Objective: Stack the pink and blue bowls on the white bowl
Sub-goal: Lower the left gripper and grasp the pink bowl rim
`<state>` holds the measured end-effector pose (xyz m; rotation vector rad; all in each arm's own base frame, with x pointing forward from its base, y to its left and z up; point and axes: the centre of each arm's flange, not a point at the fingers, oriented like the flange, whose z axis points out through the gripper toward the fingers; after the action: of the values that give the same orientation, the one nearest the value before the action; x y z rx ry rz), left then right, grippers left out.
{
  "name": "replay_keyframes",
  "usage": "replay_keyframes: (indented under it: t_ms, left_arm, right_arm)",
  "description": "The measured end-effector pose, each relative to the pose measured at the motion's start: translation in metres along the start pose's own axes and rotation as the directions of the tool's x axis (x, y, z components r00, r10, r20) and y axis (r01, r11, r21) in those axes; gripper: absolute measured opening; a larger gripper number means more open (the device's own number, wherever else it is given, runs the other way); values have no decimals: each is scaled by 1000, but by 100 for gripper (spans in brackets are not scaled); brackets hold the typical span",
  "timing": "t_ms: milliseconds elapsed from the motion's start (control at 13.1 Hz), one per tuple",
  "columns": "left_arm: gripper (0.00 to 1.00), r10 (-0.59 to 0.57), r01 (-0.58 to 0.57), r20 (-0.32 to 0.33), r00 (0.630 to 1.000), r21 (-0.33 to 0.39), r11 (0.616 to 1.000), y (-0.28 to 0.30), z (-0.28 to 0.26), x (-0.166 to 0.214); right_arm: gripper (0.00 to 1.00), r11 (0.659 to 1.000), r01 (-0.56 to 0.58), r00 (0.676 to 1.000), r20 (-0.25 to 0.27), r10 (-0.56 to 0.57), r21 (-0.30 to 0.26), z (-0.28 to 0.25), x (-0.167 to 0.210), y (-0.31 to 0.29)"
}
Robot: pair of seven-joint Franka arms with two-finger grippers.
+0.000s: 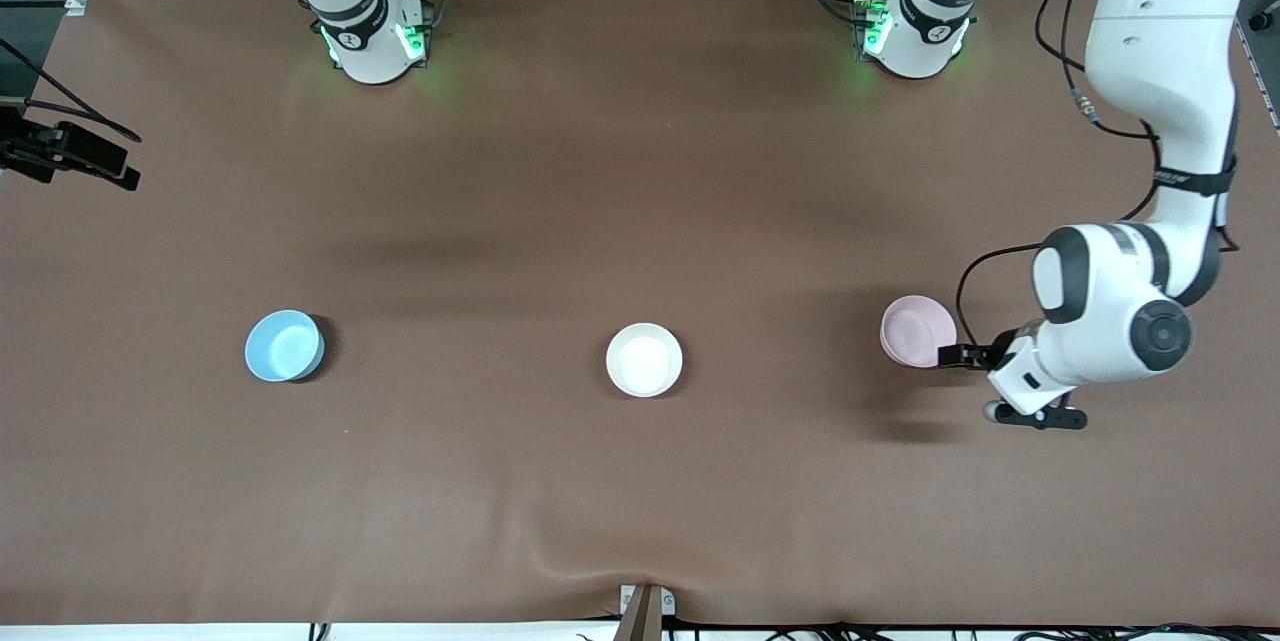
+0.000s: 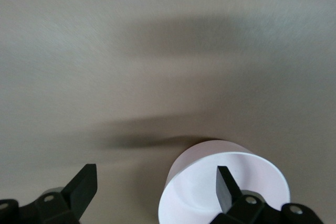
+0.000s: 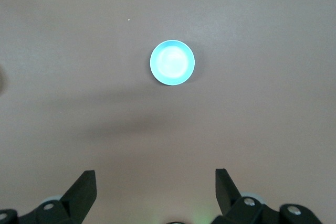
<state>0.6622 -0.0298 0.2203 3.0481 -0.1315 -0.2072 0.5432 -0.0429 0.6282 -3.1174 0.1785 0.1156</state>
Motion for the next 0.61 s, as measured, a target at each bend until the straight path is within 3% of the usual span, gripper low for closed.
replay_keyframes:
  t_ms: [460, 613]
  left_arm:
    - [96, 10, -10, 42, 999, 0, 1000, 8, 14, -18]
    - [76, 23, -24, 45, 999, 14, 1000, 7, 16, -22]
  right_arm:
    - [100, 1000, 0, 1000, 0, 0, 0, 0, 0, 0]
    - [100, 1000, 0, 1000, 0, 0, 0, 0, 0, 0]
